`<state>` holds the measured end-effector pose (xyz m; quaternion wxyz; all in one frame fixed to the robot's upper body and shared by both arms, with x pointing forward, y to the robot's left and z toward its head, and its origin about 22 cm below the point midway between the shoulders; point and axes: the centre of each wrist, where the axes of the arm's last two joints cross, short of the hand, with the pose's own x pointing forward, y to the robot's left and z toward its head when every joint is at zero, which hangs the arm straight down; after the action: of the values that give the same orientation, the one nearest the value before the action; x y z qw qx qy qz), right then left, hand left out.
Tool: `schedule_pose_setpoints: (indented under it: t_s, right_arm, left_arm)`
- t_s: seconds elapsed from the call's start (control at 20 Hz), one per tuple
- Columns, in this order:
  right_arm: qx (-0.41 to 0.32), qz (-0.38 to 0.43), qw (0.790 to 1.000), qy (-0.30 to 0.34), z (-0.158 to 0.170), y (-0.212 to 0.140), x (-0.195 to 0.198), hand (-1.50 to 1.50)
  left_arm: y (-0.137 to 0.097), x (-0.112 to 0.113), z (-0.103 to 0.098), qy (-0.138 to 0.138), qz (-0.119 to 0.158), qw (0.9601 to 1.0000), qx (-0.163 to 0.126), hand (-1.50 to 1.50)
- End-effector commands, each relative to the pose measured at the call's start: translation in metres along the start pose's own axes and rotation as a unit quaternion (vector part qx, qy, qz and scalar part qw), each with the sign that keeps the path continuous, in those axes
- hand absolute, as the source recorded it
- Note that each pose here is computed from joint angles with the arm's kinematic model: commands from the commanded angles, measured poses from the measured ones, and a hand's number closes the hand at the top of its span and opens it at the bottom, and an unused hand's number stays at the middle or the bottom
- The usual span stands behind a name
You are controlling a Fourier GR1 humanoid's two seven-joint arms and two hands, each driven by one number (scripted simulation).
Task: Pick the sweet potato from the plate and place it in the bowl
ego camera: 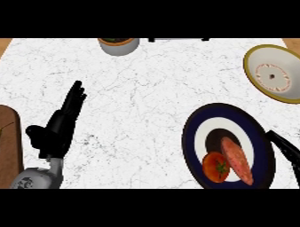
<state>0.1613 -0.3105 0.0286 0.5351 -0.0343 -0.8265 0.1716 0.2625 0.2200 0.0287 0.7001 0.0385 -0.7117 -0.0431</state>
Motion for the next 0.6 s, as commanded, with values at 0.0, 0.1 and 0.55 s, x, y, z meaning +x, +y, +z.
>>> schedule_pose_setpoints:
  t_s: [0.0, 0.1, 0.55]
  right_arm:
    - [-0.011, 0.068, 0.997, 0.03, -0.007, -0.026, 0.035, -1.5]
    - [-0.002, 0.078, 0.995, 0.055, -0.012, -0.028, 0.058, -1.5]
    - [0.077, 0.122, 0.971, 0.192, -0.041, -0.034, 0.08, -1.5]
  left_arm:
    - [0.0, -0.001, -0.007, 0.0, -0.003, 1.0, -0.004, 0.0]
    - [-0.004, 0.007, -0.014, -0.003, 0.003, 1.0, -0.003, 0.0]
    - [-0.015, 0.005, -0.007, -0.002, 0.005, 0.9998, -0.021, 0.0]
